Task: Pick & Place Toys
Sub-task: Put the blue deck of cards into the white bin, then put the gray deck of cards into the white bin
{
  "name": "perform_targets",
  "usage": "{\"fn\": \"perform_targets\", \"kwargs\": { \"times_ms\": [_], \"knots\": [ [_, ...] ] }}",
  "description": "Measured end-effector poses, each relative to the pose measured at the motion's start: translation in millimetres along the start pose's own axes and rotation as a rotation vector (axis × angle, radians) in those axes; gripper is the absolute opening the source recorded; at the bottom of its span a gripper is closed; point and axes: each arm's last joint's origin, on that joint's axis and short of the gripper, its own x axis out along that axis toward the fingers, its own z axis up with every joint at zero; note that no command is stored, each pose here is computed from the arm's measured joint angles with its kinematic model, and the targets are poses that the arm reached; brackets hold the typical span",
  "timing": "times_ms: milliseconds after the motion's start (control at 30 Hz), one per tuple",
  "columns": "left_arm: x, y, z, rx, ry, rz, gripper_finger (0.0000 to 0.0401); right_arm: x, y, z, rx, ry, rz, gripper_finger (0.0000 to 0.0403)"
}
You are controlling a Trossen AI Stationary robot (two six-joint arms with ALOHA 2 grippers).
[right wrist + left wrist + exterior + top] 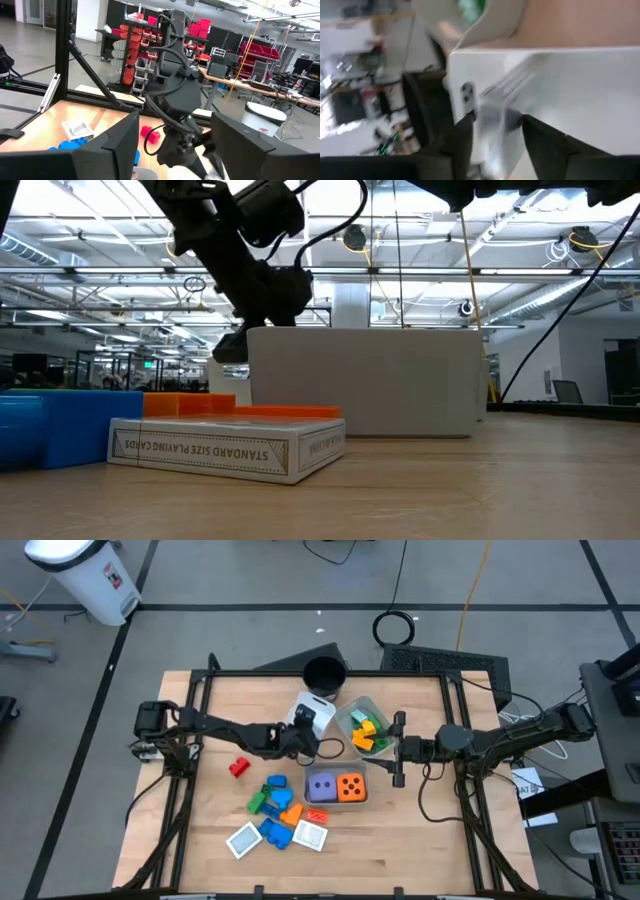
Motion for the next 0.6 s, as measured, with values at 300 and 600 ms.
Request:
{"fn": "perform_targets", "kwargs": {
  "times_ms": [300,600],
  "knots": [
    [-15,2,6,-0.141,0.058,0.112,0.0276,0,0,-1,-0.001,0.006,0.001,0.0217],
    [-46,18,-1,-0.356,-0.055,0.067,0.0296,0,0,-2,-0.003,0.015,0.002,0.0215]
  ]
}}
